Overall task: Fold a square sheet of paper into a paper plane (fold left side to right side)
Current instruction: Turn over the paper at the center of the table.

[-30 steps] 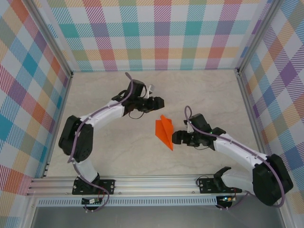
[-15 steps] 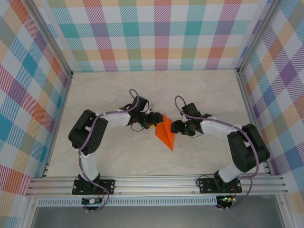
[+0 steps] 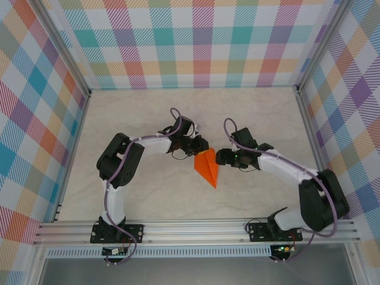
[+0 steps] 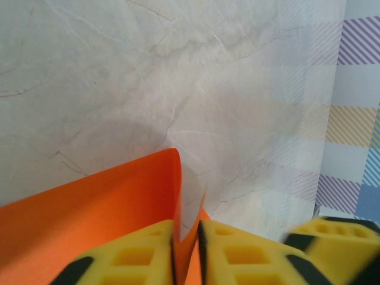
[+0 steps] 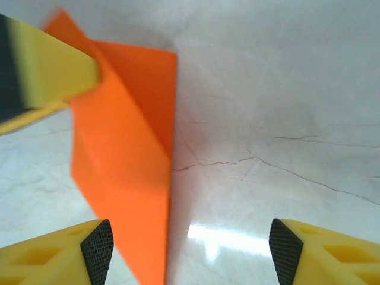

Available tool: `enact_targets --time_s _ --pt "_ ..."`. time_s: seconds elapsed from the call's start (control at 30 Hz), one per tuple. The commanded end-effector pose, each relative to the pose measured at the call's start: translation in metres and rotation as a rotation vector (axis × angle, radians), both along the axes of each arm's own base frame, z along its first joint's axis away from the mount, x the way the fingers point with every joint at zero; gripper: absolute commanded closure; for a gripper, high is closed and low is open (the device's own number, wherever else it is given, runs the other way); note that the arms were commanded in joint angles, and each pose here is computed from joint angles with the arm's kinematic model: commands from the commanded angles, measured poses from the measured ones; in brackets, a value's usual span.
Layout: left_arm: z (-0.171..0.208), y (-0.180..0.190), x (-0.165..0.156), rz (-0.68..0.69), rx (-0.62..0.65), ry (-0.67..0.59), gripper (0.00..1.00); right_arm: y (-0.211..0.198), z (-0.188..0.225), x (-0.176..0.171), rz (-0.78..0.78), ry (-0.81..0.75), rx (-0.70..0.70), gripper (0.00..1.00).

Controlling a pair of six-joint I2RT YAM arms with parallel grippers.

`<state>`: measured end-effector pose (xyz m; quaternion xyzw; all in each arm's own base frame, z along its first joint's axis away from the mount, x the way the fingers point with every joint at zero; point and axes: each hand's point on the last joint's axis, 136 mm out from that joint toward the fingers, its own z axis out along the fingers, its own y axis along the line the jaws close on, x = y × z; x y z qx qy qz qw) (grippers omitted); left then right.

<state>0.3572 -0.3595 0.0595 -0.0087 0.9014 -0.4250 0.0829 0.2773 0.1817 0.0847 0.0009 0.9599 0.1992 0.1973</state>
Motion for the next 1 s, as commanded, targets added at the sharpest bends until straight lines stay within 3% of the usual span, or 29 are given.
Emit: enact_targets --time_s 0.0,0.2,0.33,0.47,0.53,0.73,0.97 --pt "0.024 -0.003 0.002 0.003 -0.014 -0.039 0.86 -0.006 0.017 -0.020 0.016 -0.052 -0.028 0.28" --pt "0.036 -0.005 0.001 -0.002 -0.024 -0.050 0.88 0.005 0.016 -0.040 0.030 -0.096 -0.060 0.27" --pt "0.050 -0.001 -0.004 -0.003 -0.041 -0.082 0.89 0.021 0.017 -0.043 0.052 -0.100 0.070 0.19" --pt "0.079 0.008 -0.011 -0.001 -0.065 -0.151 0.91 0.032 0.051 -0.047 0.109 -0.147 0.306 0.09" --pt "0.102 0.013 -0.012 0.004 -0.090 -0.197 0.93 0.028 0.079 -0.048 0.141 -0.187 0.431 0.00" --pt "0.181 0.028 -0.019 0.001 -0.176 -0.374 0.97 0.013 0.145 -0.051 0.202 -0.276 0.733 0.00" --pt "0.274 0.052 -0.038 0.004 -0.254 -0.594 1.00 0.018 0.184 -0.060 0.319 -0.314 0.883 0.00"
